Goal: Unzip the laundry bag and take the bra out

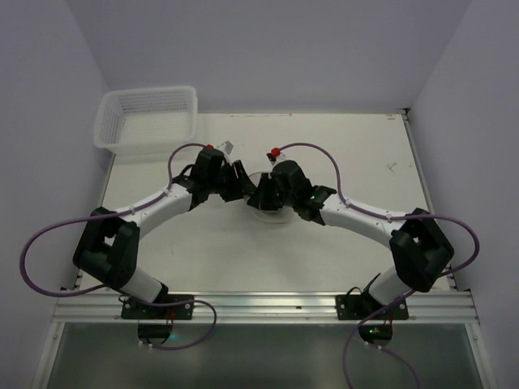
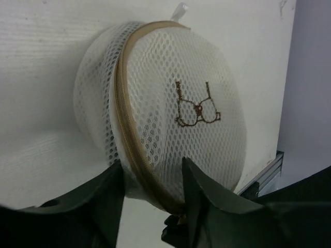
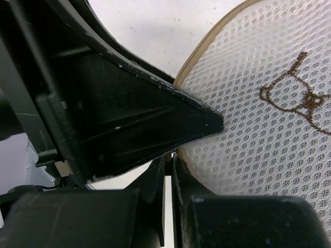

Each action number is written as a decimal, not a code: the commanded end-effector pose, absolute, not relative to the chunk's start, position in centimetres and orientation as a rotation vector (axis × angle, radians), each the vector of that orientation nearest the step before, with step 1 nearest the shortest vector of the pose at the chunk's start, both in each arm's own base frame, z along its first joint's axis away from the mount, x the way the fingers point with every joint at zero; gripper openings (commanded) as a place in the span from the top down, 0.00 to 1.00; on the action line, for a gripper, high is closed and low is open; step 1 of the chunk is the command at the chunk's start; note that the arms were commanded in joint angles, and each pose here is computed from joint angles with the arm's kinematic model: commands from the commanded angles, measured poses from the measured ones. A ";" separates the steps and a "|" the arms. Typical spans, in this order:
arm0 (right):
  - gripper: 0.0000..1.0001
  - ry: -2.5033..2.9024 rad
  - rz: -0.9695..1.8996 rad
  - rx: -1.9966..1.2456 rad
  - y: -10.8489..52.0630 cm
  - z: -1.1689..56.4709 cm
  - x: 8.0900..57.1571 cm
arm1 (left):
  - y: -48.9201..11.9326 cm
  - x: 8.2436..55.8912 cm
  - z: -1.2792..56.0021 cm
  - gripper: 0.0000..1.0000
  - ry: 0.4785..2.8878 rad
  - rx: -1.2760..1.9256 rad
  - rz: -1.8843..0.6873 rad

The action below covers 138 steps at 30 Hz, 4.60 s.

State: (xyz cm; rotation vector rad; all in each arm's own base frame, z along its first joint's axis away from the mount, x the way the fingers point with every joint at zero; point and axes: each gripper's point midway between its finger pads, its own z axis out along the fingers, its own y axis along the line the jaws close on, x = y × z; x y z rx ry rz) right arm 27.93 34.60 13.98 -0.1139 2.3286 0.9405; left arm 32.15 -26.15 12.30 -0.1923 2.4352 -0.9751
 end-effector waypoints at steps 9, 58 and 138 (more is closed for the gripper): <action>1.00 2.321 0.747 -0.062 27.0 11.4 26.8 | -24.9 33.2 13.0 1.00 2.383 -0.195 -0.915; 1.00 2.319 0.979 -0.120 33.7 13.8 26.3 | -24.2 32.0 12.8 0.95 2.369 -0.272 -0.919; 0.06 1.995 0.716 0.017 17.0 22.0 25.9 | -24.7 39.0 19.7 1.00 2.050 0.470 -0.636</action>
